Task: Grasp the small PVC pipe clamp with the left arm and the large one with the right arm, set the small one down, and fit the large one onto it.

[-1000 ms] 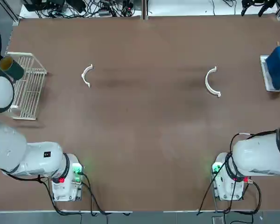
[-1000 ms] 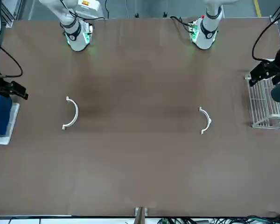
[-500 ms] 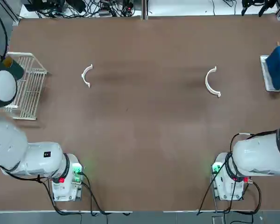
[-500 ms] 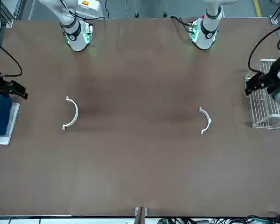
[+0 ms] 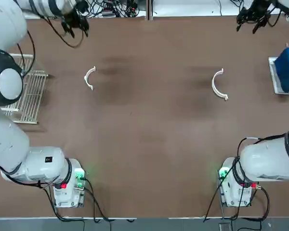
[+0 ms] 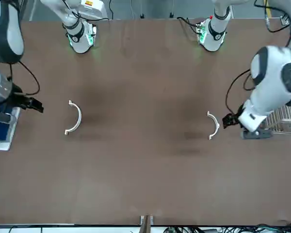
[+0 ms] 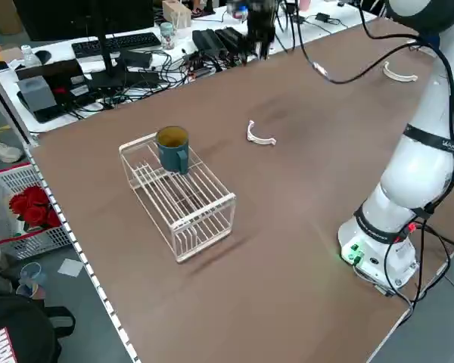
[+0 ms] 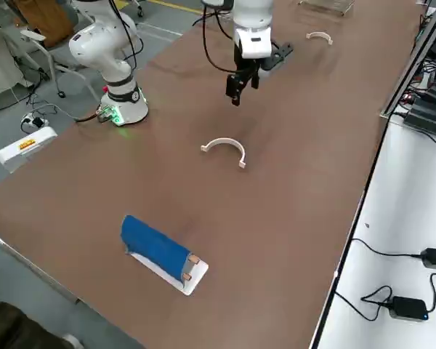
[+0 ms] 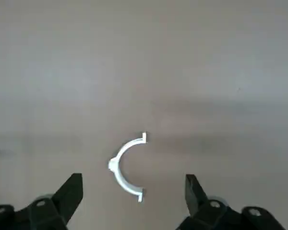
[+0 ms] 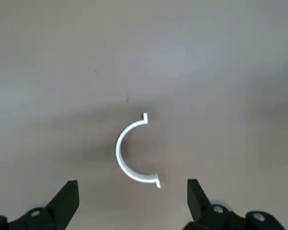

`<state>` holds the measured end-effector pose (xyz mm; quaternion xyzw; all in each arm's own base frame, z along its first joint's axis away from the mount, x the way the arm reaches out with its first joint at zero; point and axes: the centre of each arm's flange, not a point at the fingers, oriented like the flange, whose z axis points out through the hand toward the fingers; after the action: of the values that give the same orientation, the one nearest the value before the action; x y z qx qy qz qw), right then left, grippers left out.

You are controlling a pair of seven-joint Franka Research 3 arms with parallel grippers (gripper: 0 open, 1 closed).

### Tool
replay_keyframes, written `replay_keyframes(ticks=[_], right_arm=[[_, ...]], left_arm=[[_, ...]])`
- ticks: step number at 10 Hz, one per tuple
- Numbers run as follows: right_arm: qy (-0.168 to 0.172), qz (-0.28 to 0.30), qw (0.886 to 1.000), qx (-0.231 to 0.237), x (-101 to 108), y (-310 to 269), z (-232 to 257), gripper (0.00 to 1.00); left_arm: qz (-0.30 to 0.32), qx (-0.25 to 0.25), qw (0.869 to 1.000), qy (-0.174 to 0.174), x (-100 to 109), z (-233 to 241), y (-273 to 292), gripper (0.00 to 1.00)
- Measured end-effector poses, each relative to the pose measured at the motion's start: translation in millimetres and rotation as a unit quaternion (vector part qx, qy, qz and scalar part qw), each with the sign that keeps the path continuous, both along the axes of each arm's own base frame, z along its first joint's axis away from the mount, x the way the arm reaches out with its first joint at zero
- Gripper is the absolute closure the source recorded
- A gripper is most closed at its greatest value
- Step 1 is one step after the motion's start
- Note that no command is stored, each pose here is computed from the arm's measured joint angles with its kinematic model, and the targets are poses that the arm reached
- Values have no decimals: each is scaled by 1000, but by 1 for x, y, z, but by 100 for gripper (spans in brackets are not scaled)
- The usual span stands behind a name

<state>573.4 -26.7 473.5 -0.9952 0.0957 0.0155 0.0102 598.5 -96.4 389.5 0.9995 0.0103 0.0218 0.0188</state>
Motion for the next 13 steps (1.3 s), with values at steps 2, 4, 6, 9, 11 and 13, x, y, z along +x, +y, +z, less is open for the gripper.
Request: replay_keyframes(ticks=[2, 4, 6, 9, 11, 13], right_arm=[[-6, -16, 1000, 0, -2, 24, -42, 1], [-2, -24, 1000, 0, -7, 34, -94, 3], [-7, -26, 1000, 1, -19, 40, -149, 4], [2, -27, 1000, 1, -36, 44, -217, 9], [4, -27, 1000, 3, -39, 45, -255, 14], [16, -31, 999, 3, -43, 47, -277, 22]], left_arm=[[-15, 18, 1000, 18, -31, -69, 0, 8], [-27, 33, 999, 31, -39, -102, 8, 13], [-24, 26, 999, 21, -34, -139, 16, 15], [-41, 31, 998, 39, -47, -196, 25, 19], [-37, 33, 998, 42, -48, -200, 33, 23], [-37, 33, 998, 43, -49, -201, 34, 28]])
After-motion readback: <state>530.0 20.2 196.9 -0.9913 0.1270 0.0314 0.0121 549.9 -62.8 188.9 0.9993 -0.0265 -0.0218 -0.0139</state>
